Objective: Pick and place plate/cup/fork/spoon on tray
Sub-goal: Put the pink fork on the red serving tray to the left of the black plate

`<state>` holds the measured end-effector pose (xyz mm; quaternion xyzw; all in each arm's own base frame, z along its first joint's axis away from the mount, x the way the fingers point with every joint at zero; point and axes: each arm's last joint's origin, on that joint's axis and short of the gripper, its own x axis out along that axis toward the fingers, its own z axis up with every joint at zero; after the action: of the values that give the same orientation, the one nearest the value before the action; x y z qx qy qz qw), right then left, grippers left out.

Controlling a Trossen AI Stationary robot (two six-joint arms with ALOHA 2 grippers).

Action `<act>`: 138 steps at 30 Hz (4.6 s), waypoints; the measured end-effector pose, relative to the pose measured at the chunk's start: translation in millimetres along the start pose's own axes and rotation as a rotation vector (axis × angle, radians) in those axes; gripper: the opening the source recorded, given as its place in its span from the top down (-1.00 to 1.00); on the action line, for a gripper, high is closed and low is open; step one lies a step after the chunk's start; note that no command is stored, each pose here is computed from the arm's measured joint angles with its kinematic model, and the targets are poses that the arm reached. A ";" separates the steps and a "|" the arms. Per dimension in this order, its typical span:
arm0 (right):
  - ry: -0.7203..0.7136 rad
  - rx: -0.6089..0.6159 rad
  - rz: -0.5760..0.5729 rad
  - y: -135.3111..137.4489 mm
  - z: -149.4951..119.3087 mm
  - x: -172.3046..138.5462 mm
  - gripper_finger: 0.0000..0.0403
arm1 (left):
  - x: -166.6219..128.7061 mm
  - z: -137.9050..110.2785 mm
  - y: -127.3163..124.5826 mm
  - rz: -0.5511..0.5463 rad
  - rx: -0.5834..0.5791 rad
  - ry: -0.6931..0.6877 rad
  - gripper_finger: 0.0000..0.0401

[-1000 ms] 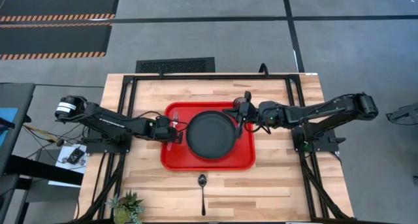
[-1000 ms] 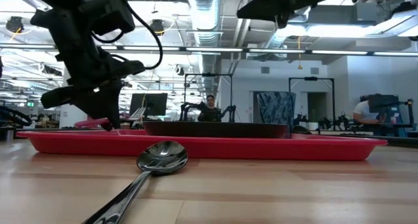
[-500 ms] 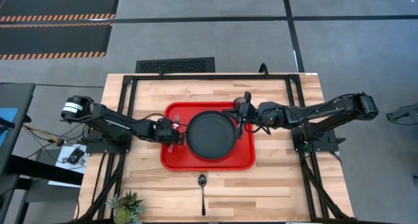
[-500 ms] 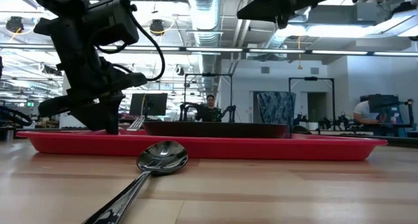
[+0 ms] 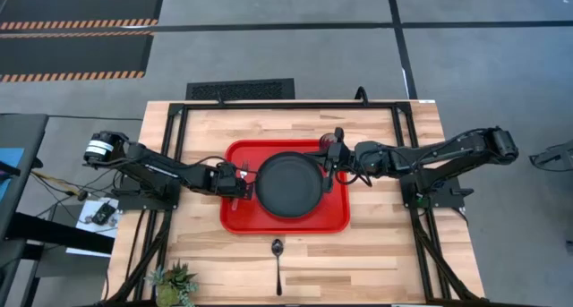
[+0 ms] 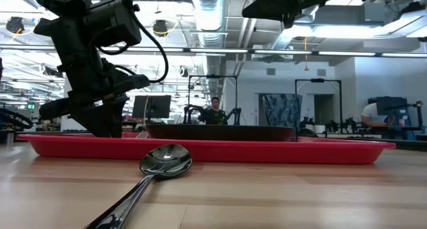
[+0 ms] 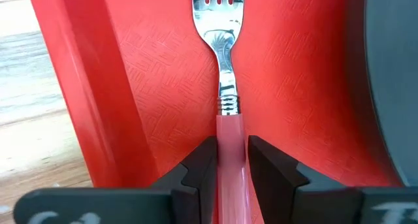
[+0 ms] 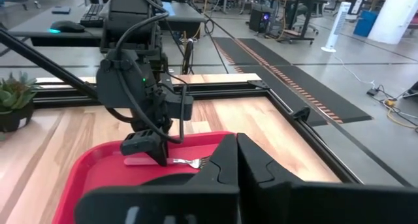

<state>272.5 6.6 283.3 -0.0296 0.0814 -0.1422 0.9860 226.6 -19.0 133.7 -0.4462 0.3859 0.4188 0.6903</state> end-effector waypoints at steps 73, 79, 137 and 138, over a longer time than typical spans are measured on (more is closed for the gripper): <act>0.006 -0.012 0.050 13.1 -0.5 -4.5 0.96 | -55.4 -3.8 -14.5 -0.243 0.517 -0.335 0.85; 0.016 -0.015 0.050 13.1 -1.5 -4.5 0.96 | -55.5 -3.7 -14.6 -0.240 0.524 -0.340 0.97; -0.013 -0.016 0.333 -6.0 -36.4 -1.0 0.96 | 0.0 -6.2 -12.7 -0.077 0.505 -0.215 1.00; -0.013 -0.016 0.333 -6.1 -36.4 -1.0 0.96 | 0.8 -4.2 -11.7 -0.062 0.499 -0.222 1.00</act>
<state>263.7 -0.3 248.1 -0.0244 0.0799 0.0240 0.9962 236.9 -25.7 135.1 -0.2253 0.3852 0.3357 0.8296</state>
